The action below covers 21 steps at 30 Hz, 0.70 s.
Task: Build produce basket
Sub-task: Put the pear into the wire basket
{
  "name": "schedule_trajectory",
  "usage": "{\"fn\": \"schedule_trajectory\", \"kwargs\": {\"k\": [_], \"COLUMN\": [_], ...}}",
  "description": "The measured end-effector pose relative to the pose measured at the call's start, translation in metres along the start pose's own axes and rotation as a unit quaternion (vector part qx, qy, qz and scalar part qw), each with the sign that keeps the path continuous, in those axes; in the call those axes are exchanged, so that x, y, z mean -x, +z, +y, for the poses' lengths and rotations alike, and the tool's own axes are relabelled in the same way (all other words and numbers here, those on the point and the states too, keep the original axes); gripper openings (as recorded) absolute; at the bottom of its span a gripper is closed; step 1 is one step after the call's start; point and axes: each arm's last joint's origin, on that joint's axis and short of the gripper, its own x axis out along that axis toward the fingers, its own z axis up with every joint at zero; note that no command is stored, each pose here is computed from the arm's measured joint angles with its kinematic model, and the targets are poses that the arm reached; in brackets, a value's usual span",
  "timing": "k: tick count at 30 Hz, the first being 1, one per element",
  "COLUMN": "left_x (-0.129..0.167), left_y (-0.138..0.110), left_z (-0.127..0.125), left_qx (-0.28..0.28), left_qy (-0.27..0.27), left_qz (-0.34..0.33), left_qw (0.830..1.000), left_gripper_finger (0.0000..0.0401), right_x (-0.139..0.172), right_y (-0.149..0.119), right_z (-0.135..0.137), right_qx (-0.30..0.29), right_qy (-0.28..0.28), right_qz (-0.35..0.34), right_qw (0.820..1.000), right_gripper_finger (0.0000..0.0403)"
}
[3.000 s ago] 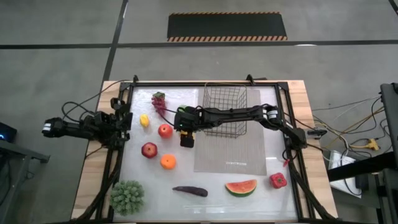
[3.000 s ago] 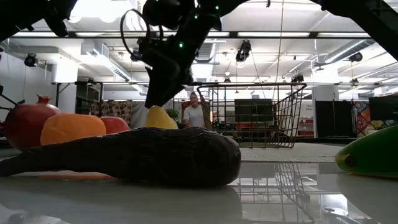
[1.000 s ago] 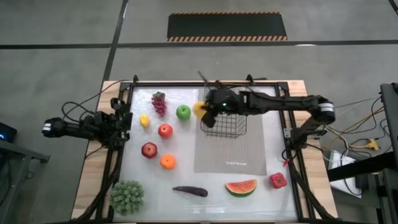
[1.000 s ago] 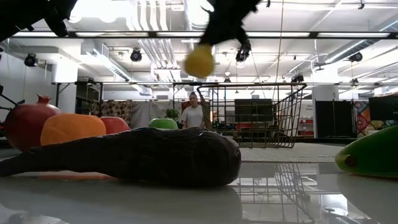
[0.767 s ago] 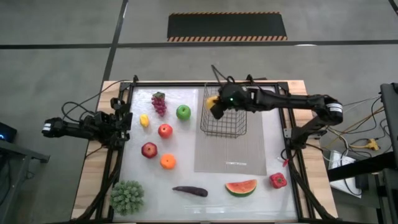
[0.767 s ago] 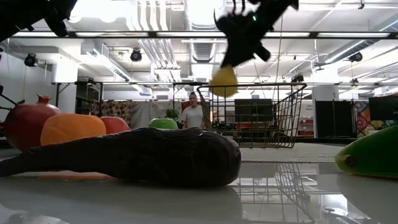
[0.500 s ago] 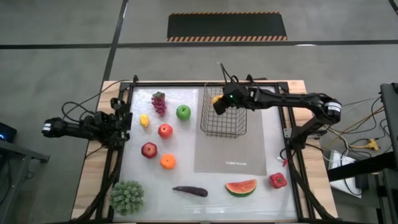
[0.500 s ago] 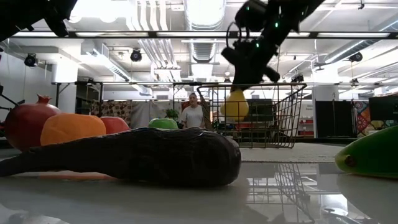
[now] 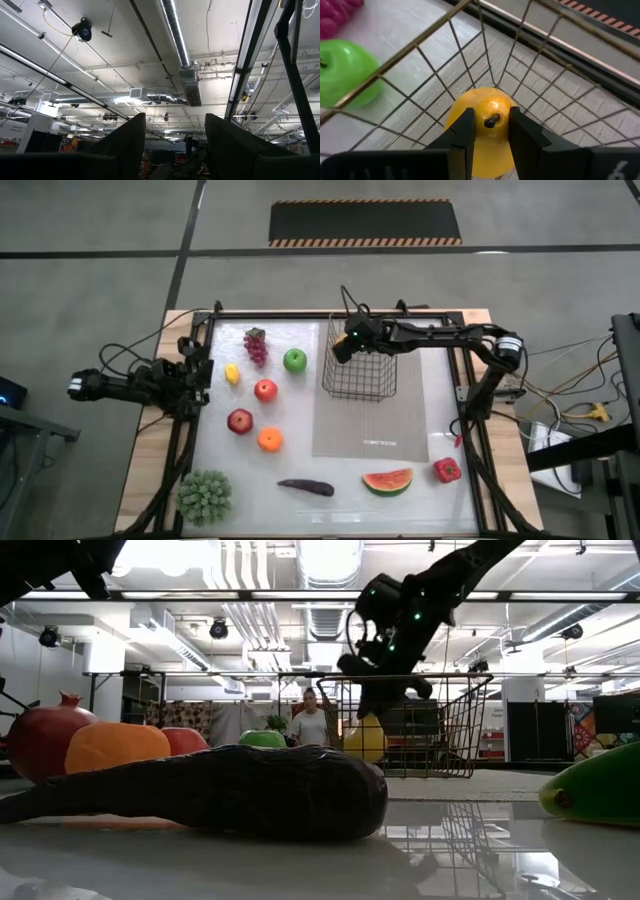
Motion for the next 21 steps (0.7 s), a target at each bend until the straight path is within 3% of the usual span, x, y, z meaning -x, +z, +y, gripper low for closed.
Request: {"fn": "schedule_trajectory", "kwargs": {"k": [14, 21], "left_x": [0.0, 0.0], "left_y": [0.0, 0.0], "left_z": [0.0, 0.0], "left_qx": [0.0, 0.0], "left_qy": [0.002, 0.003], "left_qz": [0.001, 0.001], "left_qw": [1.0, 1.0], "left_gripper_finger": [0.0189, 0.0189], "right_x": [-0.018, -0.018], "right_y": [0.002, 0.002], "right_z": [0.003, 0.003], "right_qx": [0.011, 0.011], "right_qy": [-0.024, -0.025], "right_qz": [0.018, 0.018], "right_qw": [0.999, 0.999], "right_gripper_finger": [0.0083, 0.013]}}
